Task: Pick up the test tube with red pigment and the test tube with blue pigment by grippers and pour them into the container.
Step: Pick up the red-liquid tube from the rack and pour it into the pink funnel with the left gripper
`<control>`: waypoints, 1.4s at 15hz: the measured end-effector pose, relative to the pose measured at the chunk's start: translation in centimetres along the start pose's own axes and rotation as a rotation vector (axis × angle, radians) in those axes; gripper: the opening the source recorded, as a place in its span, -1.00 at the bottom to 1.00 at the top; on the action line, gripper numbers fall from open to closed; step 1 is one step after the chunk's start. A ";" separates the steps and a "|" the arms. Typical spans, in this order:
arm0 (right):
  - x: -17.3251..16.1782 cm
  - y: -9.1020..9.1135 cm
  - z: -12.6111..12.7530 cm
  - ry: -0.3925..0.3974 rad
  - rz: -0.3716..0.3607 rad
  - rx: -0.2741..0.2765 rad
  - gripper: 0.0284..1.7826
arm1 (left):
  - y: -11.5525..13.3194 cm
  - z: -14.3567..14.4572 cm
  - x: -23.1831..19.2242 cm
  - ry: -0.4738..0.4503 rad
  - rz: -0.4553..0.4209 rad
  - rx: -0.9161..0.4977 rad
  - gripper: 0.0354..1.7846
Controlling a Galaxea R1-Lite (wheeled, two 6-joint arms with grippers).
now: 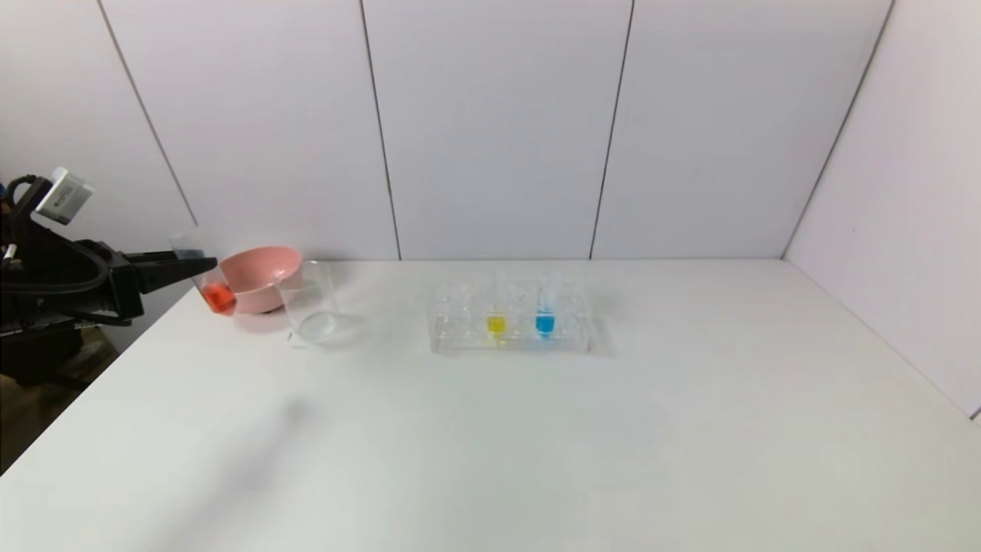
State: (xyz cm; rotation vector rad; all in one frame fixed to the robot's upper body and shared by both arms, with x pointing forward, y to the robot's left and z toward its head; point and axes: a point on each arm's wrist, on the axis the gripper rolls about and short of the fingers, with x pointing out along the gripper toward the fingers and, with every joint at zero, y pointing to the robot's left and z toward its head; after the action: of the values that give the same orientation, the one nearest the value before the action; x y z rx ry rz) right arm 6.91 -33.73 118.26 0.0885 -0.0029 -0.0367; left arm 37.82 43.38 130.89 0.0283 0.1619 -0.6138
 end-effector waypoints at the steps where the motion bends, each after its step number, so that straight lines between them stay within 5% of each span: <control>1: 0.0 0.0 0.0 0.000 0.000 0.000 0.99 | 0.6 0.1 0.2 -0.001 0.003 0.002 -0.55; 9: 0.0 0.0 0.0 0.000 0.000 0.000 0.99 | 3.9 5.0 2.7 0.144 0.074 0.005 -0.55; 12: 0.0 0.0 0.0 0.000 0.000 0.000 0.99 | 4.5 4.8 4.2 0.338 0.090 0.022 -0.55; 17: 0.0 0.0 0.0 0.000 0.000 0.000 0.99 | 3.7 4.3 4.7 0.701 -0.006 0.188 -0.55; 21: 0.0 0.0 0.0 0.000 0.000 0.000 0.99 | 3.2 4.2 7.1 0.756 -0.029 0.277 -0.55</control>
State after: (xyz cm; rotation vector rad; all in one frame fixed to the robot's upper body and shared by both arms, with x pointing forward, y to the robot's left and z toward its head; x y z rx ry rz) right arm 6.91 -33.73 118.26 0.0885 -0.0029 -0.0367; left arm 46.01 41.61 133.85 0.5306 0.8086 -0.6277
